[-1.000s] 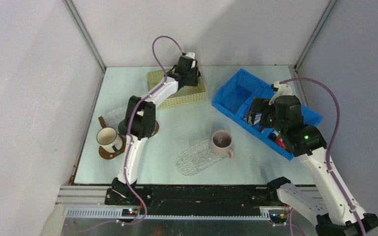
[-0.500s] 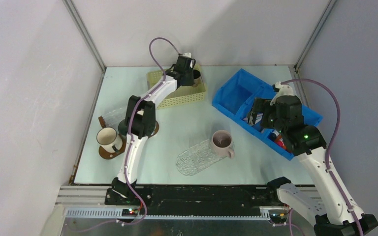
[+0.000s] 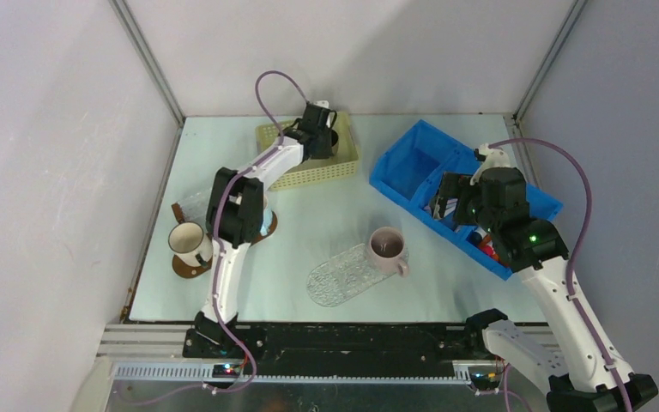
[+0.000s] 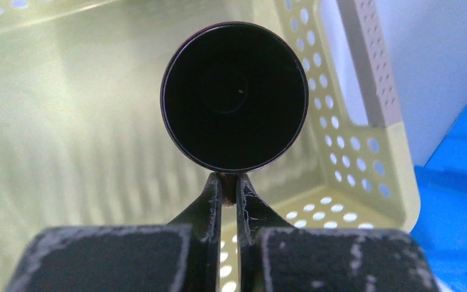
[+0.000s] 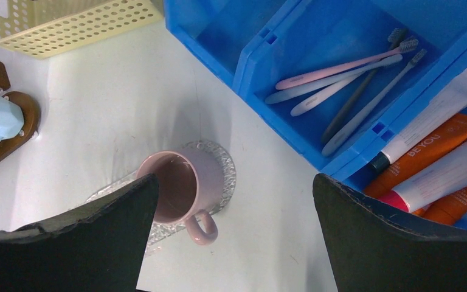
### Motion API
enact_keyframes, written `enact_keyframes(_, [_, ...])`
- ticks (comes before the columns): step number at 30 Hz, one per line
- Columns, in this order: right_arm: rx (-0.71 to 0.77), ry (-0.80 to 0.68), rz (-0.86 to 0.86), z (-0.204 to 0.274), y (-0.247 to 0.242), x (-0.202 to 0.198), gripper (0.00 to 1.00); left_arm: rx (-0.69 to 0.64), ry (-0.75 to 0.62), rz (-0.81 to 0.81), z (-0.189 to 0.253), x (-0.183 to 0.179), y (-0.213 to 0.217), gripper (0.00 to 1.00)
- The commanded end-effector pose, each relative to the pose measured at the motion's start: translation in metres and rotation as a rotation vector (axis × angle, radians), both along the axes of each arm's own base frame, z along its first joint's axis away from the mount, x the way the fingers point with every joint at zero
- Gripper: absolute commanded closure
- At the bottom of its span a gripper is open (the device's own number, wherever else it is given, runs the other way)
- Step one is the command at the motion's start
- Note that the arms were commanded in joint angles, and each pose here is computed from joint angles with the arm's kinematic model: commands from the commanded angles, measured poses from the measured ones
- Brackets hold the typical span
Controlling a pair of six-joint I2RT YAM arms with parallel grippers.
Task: Prepare toiletry sets of a toothbrush and toothpaste on the tray
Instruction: Pick up the cup from the storage box.
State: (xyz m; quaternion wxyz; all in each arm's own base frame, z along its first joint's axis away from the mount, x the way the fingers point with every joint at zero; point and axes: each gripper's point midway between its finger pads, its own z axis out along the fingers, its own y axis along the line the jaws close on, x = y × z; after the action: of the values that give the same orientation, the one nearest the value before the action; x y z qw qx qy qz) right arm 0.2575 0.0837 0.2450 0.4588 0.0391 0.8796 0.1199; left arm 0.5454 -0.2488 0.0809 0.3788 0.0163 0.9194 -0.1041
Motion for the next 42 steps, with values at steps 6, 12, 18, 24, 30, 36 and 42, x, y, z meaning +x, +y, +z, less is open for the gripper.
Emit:
enact_keyframes(6, [0.034, -0.015, 0.012, 0.002, 0.004, -0.003, 0.01, 0.057, -0.054, 0.012, 0.054, -0.025, 0.028, 1.0])
enact_keyframes(12, [0.044, -0.01, 0.021, 0.0, 0.006, -0.004, 0.01, 0.083, -0.042, 0.037, 0.049, -0.026, 0.035, 0.77])
enact_keyframes(18, [0.046, -0.012, 0.025, 0.0, 0.007, -0.005, 0.01, 0.064, -0.078, 0.042, 0.064, -0.022, 0.033, 0.56])
enact_keyframes(24, [0.043, -0.015, 0.021, 0.001, 0.005, -0.005, 0.01, 0.029, -0.137, 0.057, 0.091, -0.015, 0.034, 0.41])
enact_keyframes(30, [0.045, -0.015, 0.022, 0.001, 0.006, -0.005, 0.01, -0.014, -0.191, 0.109, 0.108, 0.001, 0.045, 0.34])
enact_keyframes(36, [0.045, -0.009, 0.021, -0.001, 0.006, -0.004, 0.0, -0.041, -0.187, 0.154, 0.102, 0.022, 0.054, 0.42])
enact_keyframes(42, [0.043, -0.008, 0.016, -0.001, 0.006, -0.001, 0.01, -0.068, -0.143, 0.159, 0.078, 0.033, 0.053, 0.48])
